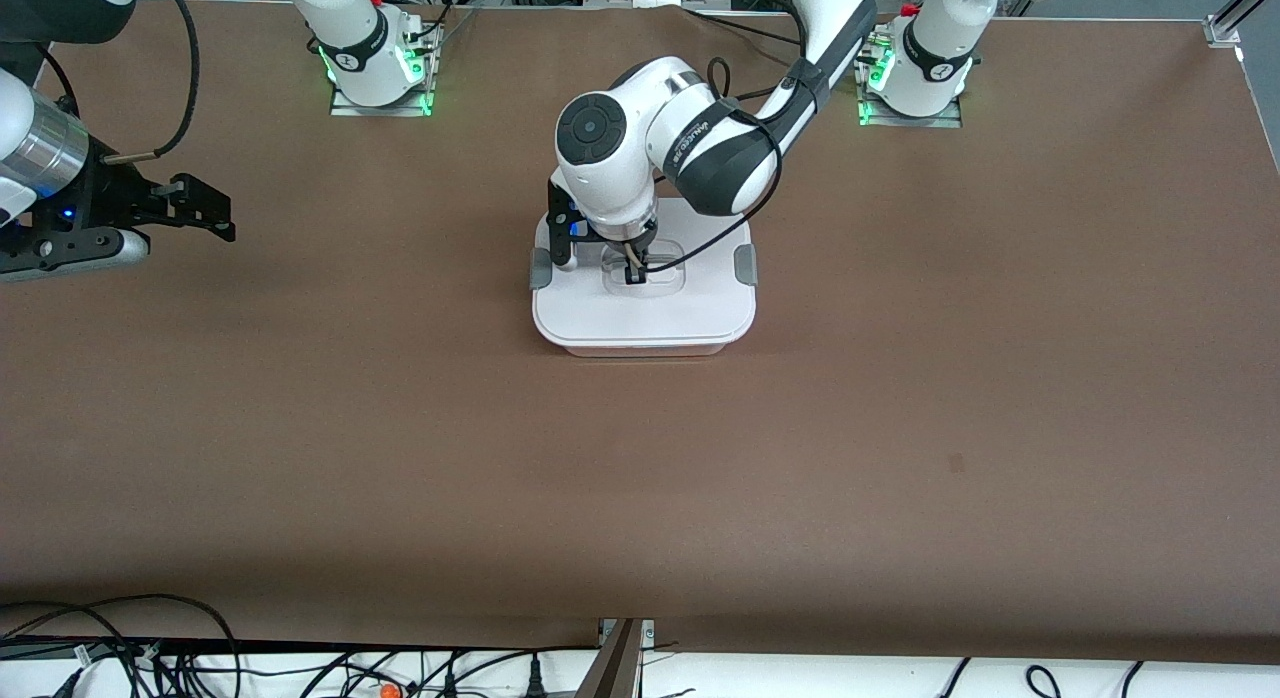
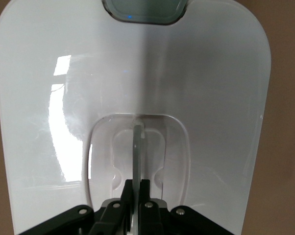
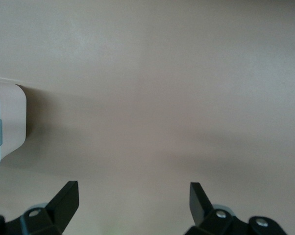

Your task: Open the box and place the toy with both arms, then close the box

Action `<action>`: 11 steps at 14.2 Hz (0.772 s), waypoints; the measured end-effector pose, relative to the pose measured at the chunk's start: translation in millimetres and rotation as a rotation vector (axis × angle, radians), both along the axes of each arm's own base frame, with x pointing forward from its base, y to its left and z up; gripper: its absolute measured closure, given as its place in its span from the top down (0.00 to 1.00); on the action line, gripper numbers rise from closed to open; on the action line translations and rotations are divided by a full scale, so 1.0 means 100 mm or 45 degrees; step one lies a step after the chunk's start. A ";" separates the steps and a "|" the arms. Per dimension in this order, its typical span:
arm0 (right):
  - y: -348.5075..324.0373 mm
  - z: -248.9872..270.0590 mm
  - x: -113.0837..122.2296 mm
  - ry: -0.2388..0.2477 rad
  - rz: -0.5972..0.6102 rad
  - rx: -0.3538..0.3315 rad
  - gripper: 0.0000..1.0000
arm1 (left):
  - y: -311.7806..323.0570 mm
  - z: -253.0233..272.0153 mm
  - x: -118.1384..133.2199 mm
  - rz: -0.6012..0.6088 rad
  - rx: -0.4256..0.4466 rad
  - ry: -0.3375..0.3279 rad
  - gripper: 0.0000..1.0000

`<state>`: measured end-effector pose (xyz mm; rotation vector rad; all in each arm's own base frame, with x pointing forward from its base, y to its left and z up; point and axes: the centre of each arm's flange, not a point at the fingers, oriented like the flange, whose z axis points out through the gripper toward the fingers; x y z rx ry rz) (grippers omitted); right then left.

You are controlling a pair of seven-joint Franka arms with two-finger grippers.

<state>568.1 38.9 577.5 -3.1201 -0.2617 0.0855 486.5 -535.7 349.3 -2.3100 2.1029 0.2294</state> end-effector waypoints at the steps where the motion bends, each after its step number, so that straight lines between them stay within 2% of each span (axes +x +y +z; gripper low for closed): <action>1: 0.00 0.00 0.00 0.000 0.000 0.000 1.00 | 0.00 0.00 0.00 0.001 0.000 0.000 0.07; 4: 0.00 0.00 0.00 0.000 0.000 0.000 1.00 | 0.02 -0.02 0.01 0.018 0.008 0.000 0.30; 7: 0.00 0.00 0.00 0.000 -0.001 0.000 1.00 | 0.08 0.18 0.11 0.047 -0.010 -0.030 0.60; 11: 0.00 0.00 0.00 0.001 -0.001 0.000 1.00 | 0.47 0.58 0.50 0.160 -0.046 -0.088 0.99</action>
